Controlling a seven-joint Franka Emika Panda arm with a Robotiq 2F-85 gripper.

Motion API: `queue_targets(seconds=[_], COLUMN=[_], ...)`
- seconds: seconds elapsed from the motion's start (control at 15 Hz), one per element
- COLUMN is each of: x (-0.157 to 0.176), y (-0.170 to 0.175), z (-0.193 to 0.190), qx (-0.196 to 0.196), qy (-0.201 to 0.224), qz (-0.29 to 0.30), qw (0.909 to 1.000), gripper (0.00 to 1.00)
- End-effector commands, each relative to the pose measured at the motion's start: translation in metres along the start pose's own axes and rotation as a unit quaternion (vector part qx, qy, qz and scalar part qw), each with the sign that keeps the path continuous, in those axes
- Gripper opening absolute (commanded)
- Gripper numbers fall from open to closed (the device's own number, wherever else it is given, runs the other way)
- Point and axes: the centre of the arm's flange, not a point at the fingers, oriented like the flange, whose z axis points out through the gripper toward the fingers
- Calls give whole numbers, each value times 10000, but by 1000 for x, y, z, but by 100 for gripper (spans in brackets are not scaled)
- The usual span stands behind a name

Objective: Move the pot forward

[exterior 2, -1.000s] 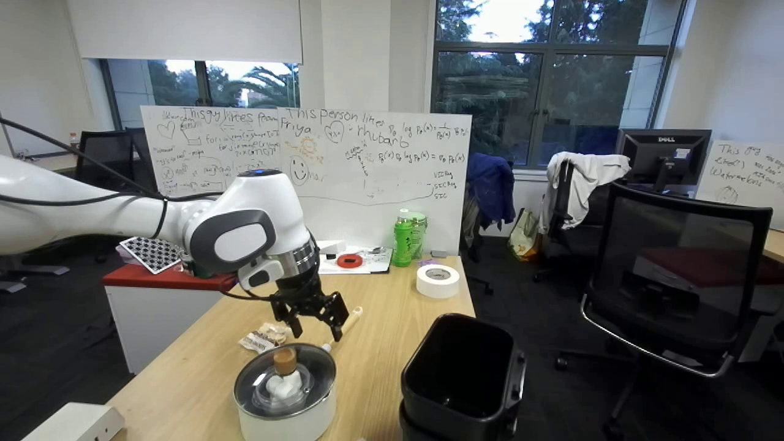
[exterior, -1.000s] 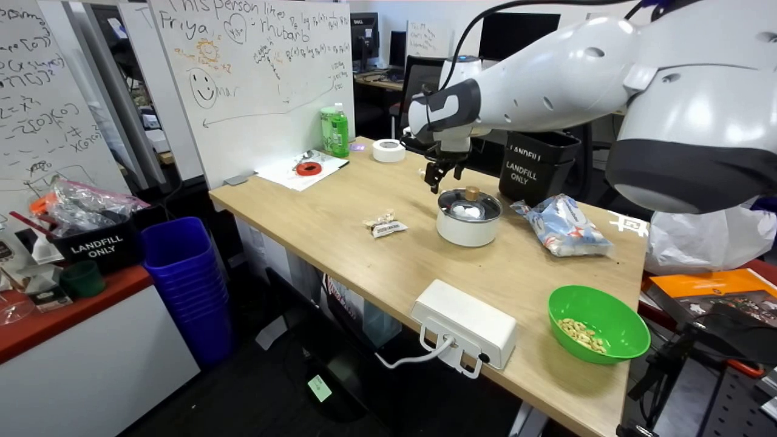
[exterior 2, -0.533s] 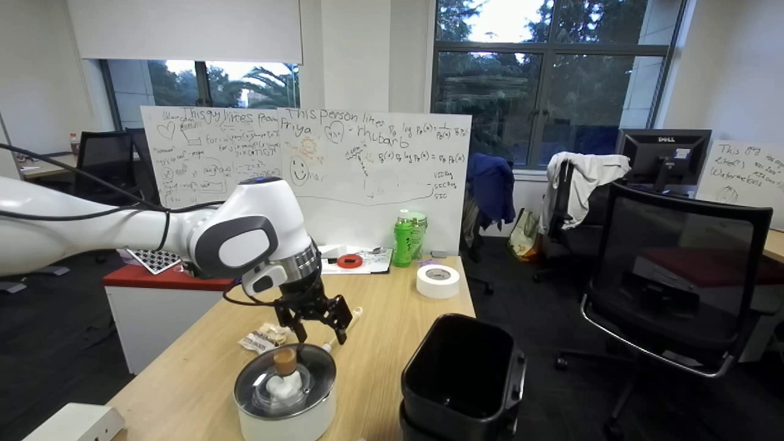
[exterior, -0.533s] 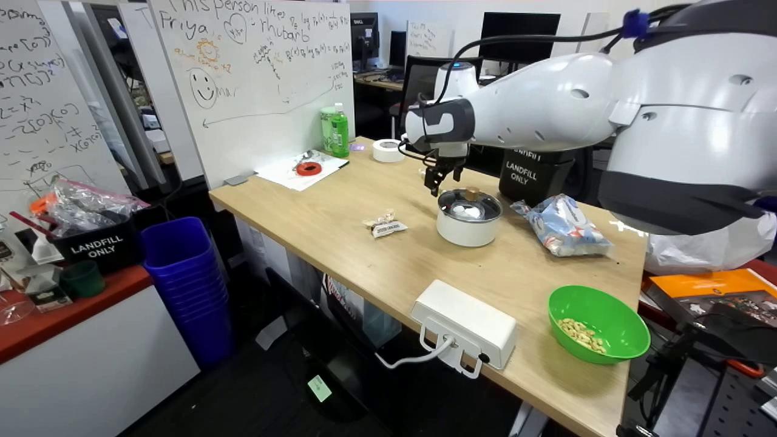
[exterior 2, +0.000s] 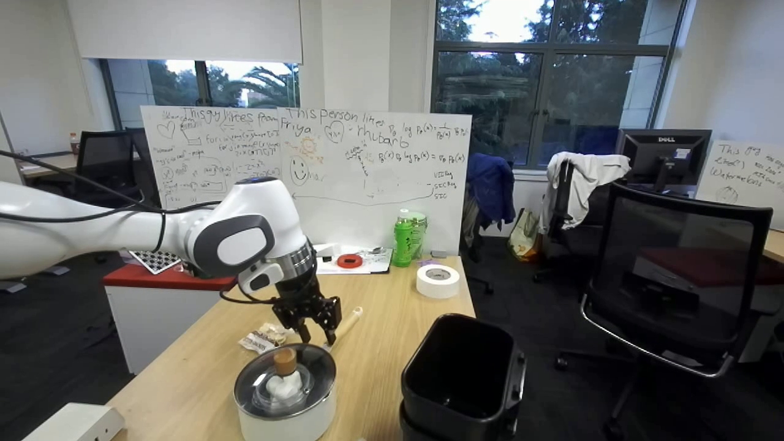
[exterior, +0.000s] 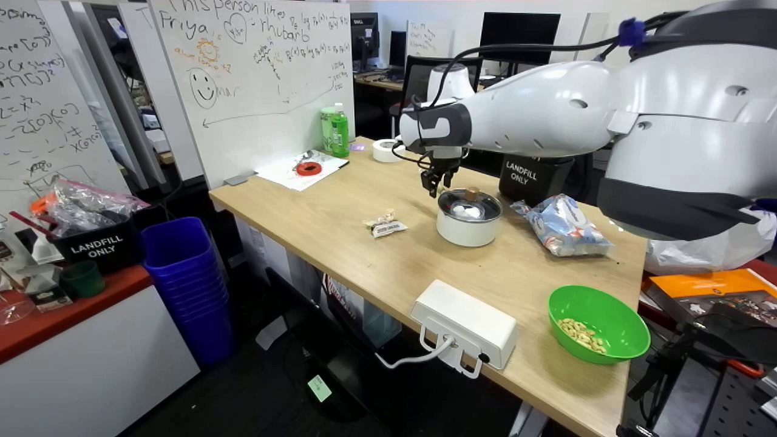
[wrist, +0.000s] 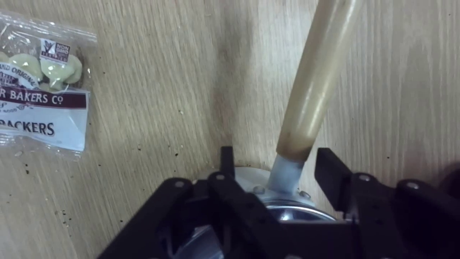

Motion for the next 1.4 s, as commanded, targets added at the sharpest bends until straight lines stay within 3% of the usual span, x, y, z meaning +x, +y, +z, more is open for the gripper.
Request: queue_targets(seconds=[0.0,0.27,0.33,0.87,1.33], x=[-25,-25,-25,-18,2], y=[3,0,0,-8,-52], z=[6,4,4,2,-4], qx=[-102,-89,-88,-216,-449], qy=[72,70,69,257,705], qz=[-8,-15,-15,37,613], qw=[9999,9999,9999,9994,9946], gripper=[31,3,0,0,0])
